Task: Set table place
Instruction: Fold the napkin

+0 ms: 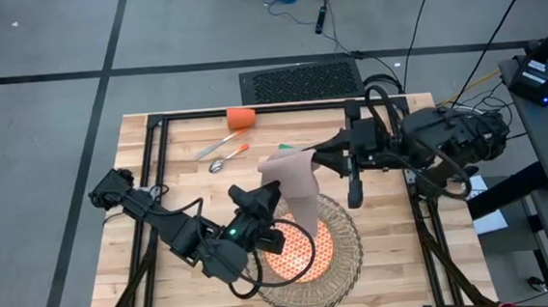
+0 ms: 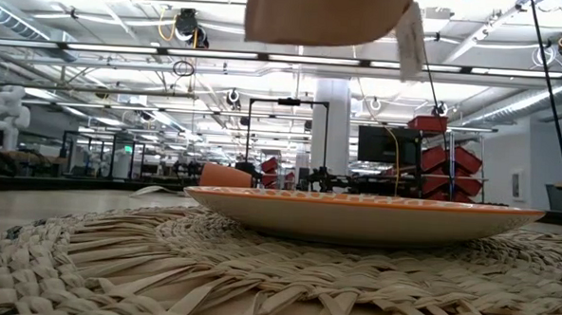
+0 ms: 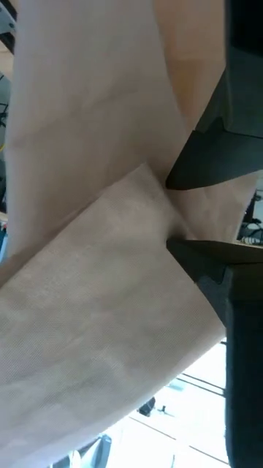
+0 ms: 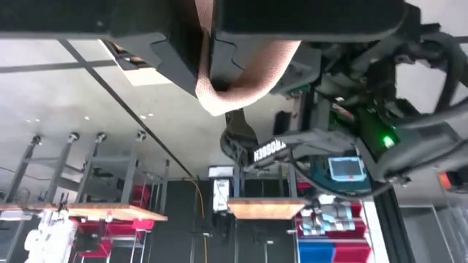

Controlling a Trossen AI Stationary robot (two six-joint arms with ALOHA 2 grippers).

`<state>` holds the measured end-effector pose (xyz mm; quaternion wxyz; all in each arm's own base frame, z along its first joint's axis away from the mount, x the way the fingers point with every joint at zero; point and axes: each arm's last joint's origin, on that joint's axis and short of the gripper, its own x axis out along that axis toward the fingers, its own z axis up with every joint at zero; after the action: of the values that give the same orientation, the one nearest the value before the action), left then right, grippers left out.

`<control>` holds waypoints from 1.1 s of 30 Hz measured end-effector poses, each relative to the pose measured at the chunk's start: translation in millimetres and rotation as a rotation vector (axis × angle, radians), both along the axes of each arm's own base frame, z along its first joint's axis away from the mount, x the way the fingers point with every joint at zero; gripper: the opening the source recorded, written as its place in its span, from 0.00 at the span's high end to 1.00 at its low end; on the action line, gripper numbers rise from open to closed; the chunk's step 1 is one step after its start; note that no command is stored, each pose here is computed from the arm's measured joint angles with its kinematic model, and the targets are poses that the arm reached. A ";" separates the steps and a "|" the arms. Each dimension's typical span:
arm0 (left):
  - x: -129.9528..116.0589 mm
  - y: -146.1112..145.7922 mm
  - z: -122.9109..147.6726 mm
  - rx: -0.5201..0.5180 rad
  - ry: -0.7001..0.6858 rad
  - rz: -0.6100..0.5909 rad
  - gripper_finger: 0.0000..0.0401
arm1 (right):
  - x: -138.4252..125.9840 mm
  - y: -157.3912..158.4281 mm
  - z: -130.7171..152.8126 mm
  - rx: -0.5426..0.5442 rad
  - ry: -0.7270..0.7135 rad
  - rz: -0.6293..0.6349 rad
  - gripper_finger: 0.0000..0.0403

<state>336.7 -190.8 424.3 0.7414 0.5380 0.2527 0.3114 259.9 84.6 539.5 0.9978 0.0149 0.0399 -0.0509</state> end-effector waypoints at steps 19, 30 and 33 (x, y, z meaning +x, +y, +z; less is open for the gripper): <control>7.8 11.1 6.7 -0.030 -0.053 0.026 0.73 | 9.0 5.6 -2.3 -0.004 -0.009 0.079 1.00; 9.5 11.2 7.9 -0.047 -0.066 -0.014 0.83 | 14.8 8.4 -7.7 -0.014 0.020 0.099 1.00; 10.1 11.1 7.5 -0.042 -0.054 -0.037 0.97 | 17.0 9.2 -9.6 -0.016 0.030 0.099 1.00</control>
<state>346.8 -179.7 431.8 0.7646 0.5184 0.2293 0.3066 276.8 93.8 529.9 0.9985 0.0040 0.0548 -0.0021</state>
